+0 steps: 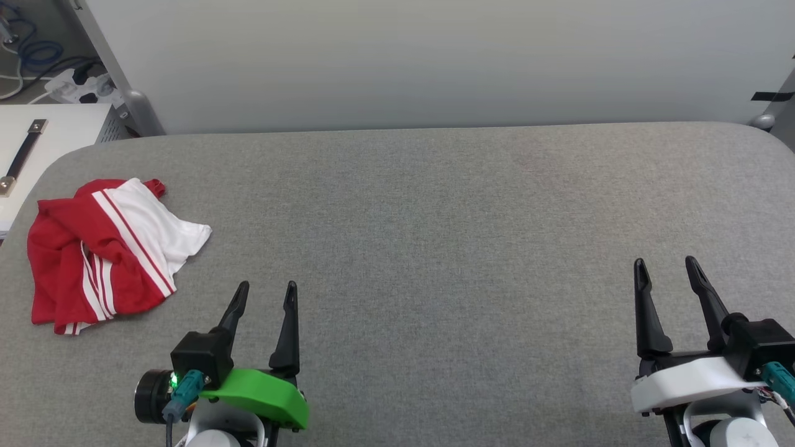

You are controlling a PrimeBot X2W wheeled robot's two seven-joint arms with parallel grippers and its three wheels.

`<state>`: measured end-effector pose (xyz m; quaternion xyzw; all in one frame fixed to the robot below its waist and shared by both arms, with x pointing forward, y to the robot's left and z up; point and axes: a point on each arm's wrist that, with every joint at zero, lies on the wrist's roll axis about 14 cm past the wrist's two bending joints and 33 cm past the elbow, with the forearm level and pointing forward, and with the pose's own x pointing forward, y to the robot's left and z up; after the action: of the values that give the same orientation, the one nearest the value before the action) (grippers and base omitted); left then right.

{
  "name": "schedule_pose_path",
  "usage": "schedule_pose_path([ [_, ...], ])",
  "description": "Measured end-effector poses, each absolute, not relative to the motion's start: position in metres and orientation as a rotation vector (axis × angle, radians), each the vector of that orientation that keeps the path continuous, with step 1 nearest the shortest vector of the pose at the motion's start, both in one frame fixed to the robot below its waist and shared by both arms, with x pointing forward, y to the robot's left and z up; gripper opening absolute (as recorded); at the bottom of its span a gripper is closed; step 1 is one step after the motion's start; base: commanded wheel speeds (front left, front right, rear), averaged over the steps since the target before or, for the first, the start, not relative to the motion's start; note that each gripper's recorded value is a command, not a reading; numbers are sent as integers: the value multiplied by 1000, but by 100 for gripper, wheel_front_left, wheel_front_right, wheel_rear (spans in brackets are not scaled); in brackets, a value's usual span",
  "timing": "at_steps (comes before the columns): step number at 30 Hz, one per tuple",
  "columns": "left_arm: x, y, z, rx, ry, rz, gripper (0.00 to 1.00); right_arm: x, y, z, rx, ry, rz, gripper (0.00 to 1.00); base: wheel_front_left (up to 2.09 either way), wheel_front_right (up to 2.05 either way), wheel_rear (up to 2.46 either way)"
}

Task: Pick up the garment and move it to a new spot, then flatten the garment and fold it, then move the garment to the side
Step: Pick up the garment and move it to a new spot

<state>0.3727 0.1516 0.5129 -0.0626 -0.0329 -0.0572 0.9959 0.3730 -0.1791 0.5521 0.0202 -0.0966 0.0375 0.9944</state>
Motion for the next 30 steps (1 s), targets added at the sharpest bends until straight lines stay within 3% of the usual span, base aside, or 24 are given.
schedule_pose_path([
  [16, 367, 155, 511, -159, -78, -102, 100, 372, -174, 543, 65, -185, 90, 100, 0, 0, 0],
  [30, 340, 207, 509, -157, -92, 61, 100, 390, -95, 538, 137, -168, 315, 100, 0, 0, 0],
])
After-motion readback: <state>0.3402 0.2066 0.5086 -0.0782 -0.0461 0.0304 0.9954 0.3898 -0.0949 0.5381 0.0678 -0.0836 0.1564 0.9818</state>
